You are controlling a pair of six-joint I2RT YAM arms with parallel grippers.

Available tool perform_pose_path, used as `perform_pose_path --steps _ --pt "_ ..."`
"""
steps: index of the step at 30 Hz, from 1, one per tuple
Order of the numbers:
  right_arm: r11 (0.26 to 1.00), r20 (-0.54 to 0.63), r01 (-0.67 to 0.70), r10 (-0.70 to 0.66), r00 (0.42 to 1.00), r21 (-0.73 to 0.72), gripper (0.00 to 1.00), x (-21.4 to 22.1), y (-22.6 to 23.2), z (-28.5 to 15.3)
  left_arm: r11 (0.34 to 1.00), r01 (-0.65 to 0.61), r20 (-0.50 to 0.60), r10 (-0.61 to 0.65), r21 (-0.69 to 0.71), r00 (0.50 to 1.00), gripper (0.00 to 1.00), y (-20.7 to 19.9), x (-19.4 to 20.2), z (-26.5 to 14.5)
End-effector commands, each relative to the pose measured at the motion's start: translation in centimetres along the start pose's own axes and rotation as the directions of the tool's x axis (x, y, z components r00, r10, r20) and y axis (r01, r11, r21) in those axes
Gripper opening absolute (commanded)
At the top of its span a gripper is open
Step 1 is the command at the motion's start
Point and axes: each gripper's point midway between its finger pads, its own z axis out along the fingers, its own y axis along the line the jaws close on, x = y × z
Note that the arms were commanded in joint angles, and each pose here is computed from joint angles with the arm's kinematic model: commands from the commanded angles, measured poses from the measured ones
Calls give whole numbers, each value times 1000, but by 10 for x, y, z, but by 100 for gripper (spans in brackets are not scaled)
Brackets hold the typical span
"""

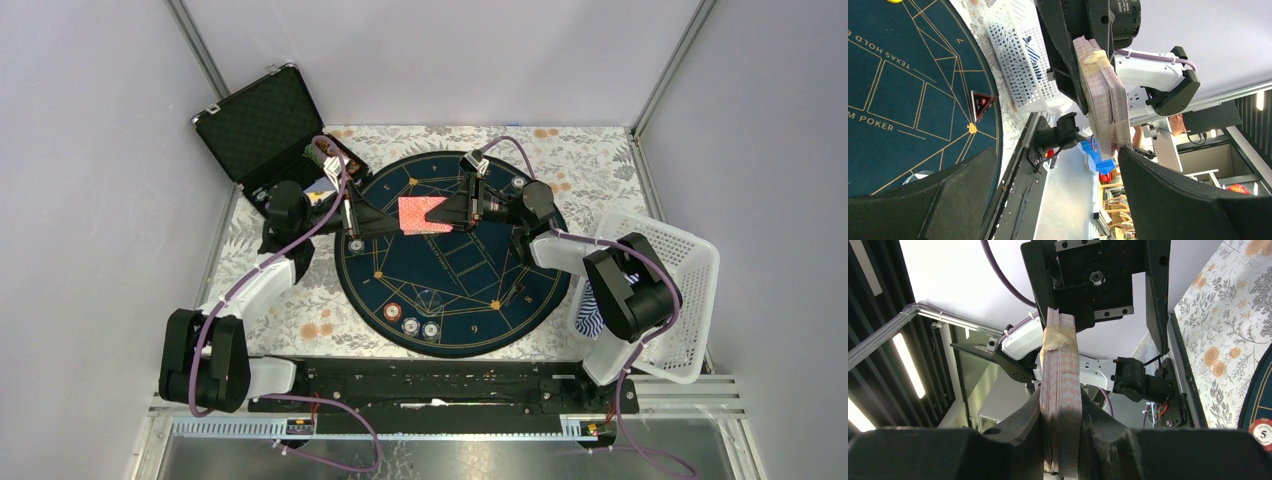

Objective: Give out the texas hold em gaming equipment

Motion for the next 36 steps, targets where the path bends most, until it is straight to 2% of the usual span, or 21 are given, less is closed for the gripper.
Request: perform_pose_path --steps 1,14,20,25,27,29,31,34,36 --pt "993 -42 103 -106 994 -64 26 11 23 9 997 -73 -14 74 38 997 96 -10 0 2" --pt "992 -57 106 -110 992 -69 33 17 24 14 998 -53 -30 53 17 998 96 -2 0 9" --pt "993 -53 102 -106 993 -66 22 14 23 13 997 -76 -31 76 24 997 96 -4 1 5" --pt "994 -6 103 -104 995 -47 17 0 21 1 986 -166 -34 166 3 986 99 -5 -7 -20" --pt "994 10 104 -103 995 -32 17 -4 18 -5 969 -237 -46 234 -72 971 99 6 -13 -35" --pt "995 16 103 -103 995 0 17 -6 11 -10 916 -361 -95 349 -176 932 99 16 -19 -50" --pt "994 18 93 -94 995 53 17 -7 -3 -13 806 -530 -207 489 -264 847 99 20 -26 -63" --pt "989 23 80 -84 996 128 16 -6 -25 -16 668 -687 -312 613 -286 726 99 11 -39 -72" --pt "983 21 74 -79 997 165 16 -5 -35 -18 582 -773 -428 650 -252 628 99 12 -31 -67"
